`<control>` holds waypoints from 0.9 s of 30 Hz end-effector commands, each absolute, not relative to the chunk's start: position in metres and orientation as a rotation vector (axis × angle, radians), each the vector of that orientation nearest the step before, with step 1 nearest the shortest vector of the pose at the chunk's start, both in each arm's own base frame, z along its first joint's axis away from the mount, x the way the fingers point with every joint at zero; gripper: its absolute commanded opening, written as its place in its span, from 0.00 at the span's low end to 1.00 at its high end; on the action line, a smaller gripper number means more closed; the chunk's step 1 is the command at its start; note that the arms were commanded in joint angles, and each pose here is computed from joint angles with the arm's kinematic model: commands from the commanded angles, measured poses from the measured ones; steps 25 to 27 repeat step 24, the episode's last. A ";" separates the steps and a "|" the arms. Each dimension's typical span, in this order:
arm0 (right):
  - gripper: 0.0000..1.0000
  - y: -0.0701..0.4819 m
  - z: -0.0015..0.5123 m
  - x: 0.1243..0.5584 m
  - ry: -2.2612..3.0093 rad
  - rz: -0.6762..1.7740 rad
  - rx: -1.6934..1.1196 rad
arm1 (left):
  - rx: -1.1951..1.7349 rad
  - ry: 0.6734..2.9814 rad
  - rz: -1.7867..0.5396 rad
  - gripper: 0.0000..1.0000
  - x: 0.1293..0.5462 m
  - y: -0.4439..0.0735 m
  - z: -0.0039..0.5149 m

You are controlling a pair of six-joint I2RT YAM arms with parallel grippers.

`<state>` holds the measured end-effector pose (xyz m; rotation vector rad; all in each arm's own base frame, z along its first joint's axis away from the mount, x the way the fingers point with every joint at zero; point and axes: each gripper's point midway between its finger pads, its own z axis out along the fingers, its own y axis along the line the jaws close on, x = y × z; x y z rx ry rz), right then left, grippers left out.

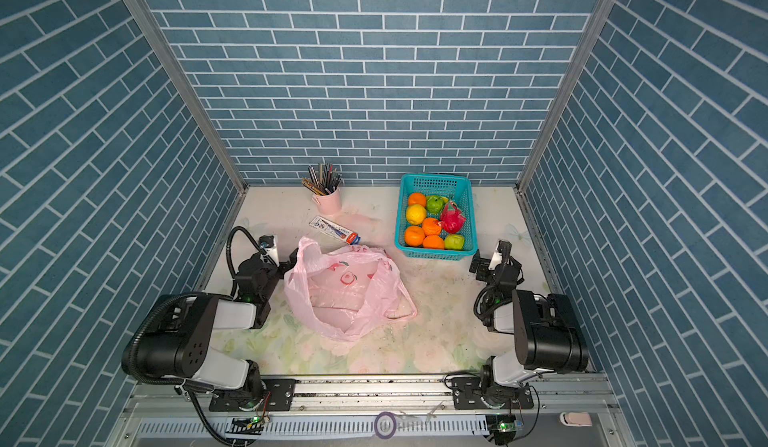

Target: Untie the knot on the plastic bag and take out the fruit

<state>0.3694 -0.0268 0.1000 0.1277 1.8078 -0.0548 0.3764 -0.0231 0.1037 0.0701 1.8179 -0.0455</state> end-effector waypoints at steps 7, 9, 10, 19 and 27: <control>0.99 -0.022 0.116 0.376 1.756 -0.065 0.082 | 0.013 1.745 0.042 0.89 0.384 -0.005 0.122; 0.99 -0.022 0.117 0.376 1.755 -0.064 0.081 | 0.014 1.750 0.048 0.89 0.384 -0.005 0.121; 0.99 -0.022 0.116 0.376 1.757 -0.065 0.082 | 0.014 1.745 0.045 0.89 0.383 -0.005 0.122; 0.99 -0.021 0.114 0.379 1.768 -0.062 0.074 | 0.014 1.747 0.047 0.89 0.384 -0.005 0.122; 0.99 -0.021 0.116 0.375 1.756 -0.063 0.075 | 0.013 1.747 0.047 0.89 0.384 -0.005 0.122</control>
